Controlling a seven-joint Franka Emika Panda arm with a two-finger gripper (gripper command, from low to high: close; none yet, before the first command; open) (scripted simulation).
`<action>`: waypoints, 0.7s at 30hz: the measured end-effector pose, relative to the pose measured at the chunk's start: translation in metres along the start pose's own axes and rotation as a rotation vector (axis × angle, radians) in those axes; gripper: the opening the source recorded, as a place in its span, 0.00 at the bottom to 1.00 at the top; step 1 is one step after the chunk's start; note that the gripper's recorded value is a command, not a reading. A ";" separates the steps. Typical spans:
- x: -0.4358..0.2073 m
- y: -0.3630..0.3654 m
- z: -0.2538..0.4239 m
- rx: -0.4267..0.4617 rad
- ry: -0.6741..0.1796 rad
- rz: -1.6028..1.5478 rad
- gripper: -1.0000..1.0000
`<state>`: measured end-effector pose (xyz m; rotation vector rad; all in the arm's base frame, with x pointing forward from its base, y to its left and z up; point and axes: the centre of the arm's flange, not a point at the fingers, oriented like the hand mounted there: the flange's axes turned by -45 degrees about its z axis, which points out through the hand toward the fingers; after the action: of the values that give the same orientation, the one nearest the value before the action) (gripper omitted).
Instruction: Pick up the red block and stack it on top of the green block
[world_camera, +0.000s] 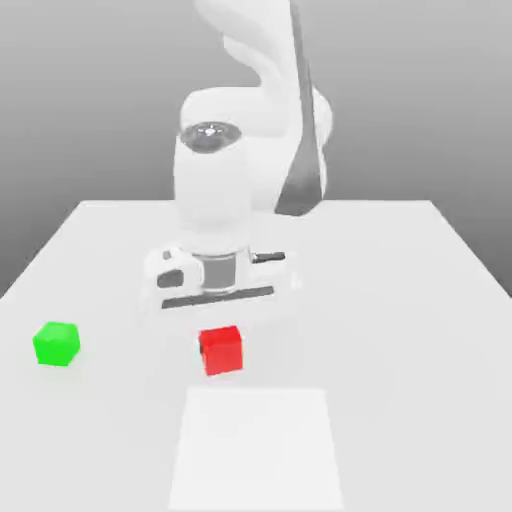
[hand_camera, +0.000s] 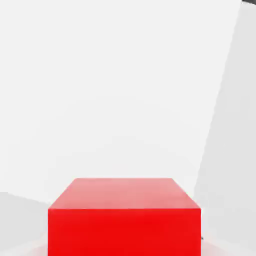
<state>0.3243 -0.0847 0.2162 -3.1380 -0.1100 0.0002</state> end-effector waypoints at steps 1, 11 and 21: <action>-0.002 0.012 -0.001 0.000 0.000 0.060 0.00; -0.046 0.132 -0.016 0.001 0.002 0.666 0.00; -0.129 0.227 -0.023 -0.001 0.002 1.227 0.00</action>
<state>0.2112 -0.3204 0.2387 -2.6308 1.7169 -0.0008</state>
